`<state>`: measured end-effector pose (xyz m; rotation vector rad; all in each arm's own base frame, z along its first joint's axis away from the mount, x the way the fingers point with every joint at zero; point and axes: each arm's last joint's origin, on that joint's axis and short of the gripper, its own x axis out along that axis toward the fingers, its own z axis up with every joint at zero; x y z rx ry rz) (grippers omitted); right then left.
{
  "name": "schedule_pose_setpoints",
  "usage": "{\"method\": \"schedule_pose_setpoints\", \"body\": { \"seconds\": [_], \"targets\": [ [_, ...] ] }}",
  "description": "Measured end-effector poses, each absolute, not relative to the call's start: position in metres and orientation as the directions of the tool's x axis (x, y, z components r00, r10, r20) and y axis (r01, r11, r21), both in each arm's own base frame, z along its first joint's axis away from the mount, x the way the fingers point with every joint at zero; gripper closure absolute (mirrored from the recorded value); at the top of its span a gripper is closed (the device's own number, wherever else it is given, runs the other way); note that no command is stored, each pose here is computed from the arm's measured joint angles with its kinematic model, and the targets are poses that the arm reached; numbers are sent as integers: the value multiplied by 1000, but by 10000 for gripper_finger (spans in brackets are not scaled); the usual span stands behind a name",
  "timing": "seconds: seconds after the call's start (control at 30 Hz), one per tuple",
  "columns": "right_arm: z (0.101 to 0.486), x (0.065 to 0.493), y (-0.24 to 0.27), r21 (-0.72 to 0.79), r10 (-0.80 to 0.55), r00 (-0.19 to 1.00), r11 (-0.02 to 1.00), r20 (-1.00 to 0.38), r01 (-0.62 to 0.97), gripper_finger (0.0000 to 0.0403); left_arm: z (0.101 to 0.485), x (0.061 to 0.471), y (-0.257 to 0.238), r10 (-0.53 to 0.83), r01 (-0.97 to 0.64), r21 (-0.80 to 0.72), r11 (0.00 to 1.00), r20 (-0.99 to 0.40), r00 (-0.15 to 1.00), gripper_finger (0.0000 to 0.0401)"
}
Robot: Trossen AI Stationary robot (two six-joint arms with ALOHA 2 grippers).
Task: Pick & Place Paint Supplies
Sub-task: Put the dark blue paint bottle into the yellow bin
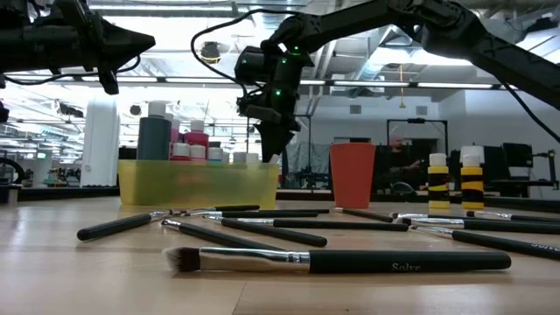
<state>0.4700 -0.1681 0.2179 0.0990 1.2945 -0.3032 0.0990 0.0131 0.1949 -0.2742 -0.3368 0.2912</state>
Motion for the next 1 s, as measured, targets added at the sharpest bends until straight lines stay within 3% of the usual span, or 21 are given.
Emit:
{"method": "schedule_pose_setpoints", "body": {
  "seconds": [0.4,1.0],
  "targets": [
    [219,473,-168,-96,-174,267,955,-948,282,198,195,99,13,323,-233,-309,922,283,903,399],
    [220,470,-179,-100,-187,274,948,-943,303,196,195,99,13,323,-233,-310,922,283,903,399]
  ]
}}
